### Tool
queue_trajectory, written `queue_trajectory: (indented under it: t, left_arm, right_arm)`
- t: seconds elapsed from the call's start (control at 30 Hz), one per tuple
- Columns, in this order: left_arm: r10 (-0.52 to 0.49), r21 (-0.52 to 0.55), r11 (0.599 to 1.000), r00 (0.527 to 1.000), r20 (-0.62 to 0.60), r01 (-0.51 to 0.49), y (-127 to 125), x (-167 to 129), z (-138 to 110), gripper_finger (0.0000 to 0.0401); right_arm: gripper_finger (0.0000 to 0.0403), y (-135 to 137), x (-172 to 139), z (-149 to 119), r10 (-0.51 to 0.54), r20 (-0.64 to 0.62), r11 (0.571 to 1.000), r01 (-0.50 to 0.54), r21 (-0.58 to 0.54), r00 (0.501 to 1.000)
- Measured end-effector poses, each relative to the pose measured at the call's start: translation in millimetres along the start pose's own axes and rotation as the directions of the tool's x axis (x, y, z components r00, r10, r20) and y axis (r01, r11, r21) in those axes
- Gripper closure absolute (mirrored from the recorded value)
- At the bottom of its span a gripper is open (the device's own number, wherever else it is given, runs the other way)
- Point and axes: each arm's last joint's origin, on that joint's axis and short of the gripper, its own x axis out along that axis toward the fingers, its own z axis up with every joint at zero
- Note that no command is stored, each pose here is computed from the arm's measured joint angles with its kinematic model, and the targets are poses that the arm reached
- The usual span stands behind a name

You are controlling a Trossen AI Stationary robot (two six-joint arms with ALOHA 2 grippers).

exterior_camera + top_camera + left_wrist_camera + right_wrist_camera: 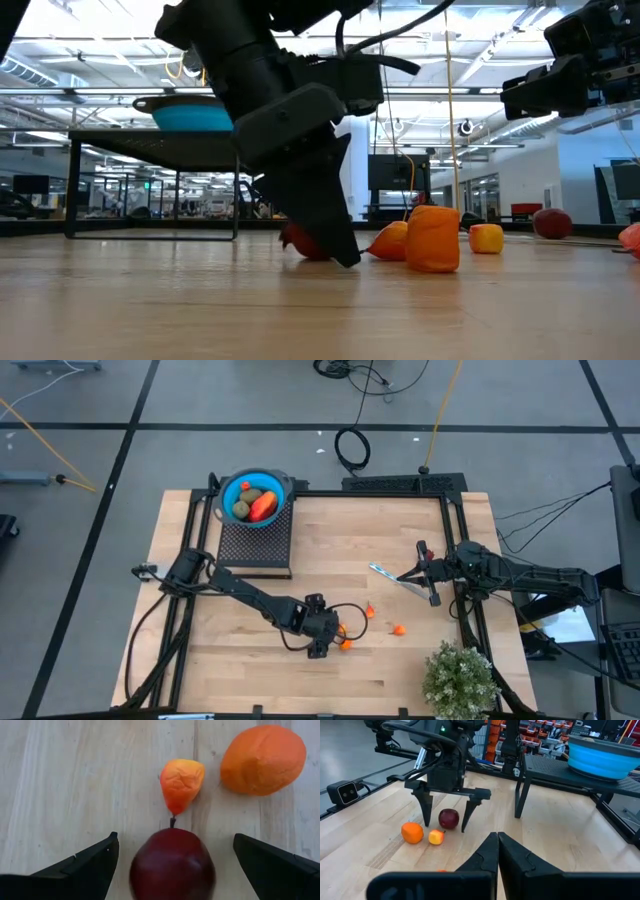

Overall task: Pick & Place Fruit
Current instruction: Put the pomegranate into the blue strainer bowl on the shelf

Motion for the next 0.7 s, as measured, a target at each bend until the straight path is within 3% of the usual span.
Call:
queue_trajectory:
  t: [0.53,0.7]
  left_arm:
    - [0.021,0.004,1.0,0.998,-0.067,-0.02,2.1,-2.0,-6.0,0.0009]
    - [0.018,0.009,1.0,0.997,-0.07,-0.017,1.8,-2.0,-6.3,0.0047]
  right_arm:
    - [0.0403,0.0,0.0,0.0,0.0,0.0,1.0,0.0,0.0,1.0]
    - [0.0403,0.0,0.0,0.0,0.0,0.0,1.0,0.0,0.0,1.0]
